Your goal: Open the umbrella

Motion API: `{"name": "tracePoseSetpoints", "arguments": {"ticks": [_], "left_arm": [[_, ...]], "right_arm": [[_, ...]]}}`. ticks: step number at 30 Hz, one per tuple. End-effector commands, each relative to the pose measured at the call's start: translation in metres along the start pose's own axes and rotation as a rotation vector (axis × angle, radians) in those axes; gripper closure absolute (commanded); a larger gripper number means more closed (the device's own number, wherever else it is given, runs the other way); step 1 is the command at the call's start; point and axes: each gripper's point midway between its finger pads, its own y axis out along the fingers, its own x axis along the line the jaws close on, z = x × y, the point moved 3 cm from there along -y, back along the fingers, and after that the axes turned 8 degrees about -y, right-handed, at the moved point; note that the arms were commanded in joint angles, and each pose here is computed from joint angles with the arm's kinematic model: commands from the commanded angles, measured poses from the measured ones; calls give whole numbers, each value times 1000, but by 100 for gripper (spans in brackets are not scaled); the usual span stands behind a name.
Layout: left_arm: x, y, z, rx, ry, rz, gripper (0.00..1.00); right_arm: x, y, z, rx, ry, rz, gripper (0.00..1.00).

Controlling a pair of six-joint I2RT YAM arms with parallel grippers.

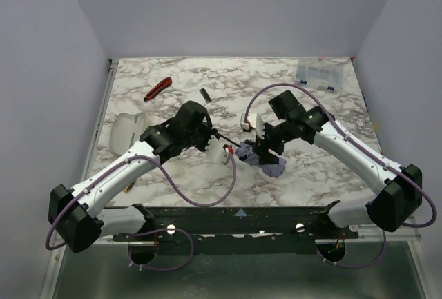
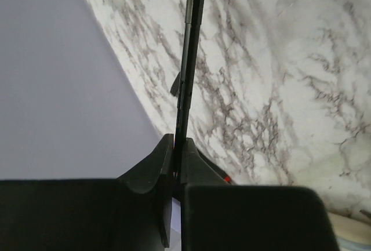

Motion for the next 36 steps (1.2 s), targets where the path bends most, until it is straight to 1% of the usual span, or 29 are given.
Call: {"name": "tracePoseSetpoints", "arguments": {"ticks": [1,2,4,7,9,11,15,19,23,26,27,30,33,35,36], "left_arm": [[-11,19,-33,-122,-242,20,100],[-15,26,-36,-137,-306,43,100],[-27,42,-38,-129,-417,101,100],[-49,63,-37,-100,-557,194,100],[-56,70,-39,-111,-640,235,100],[-58,73,-41,-125,-686,252,100],[-61,73,-43,-167,-687,239,100],[-62,75,-43,-166,-682,247,100],[-63,77,-45,-187,-693,250,100],[-65,76,-44,-199,-705,258,100],[-67,77,-42,-197,-698,258,100],[-74,79,-36,-174,-656,265,100],[-82,81,-28,-135,-612,274,100],[-89,84,-19,-93,-582,288,100],[-94,86,-15,-67,-561,301,100]], "right_arm": [[-3,6,14,67,50,14,28],[-5,7,17,76,56,26,20],[-11,8,22,84,87,59,13],[-17,6,32,83,113,84,8],[-13,8,42,99,100,86,7],[-7,12,56,126,76,90,7],[-6,23,89,176,45,181,4],[-15,33,106,208,7,252,3],[-23,43,111,221,-7,264,5],[-15,49,123,241,-53,239,6],[-13,51,128,251,-65,229,11],[-7,55,142,291,-79,216,42],[-8,54,147,315,-88,230,63],[-9,51,148,325,-95,237,81],[-9,50,148,331,-99,238,89]]}}
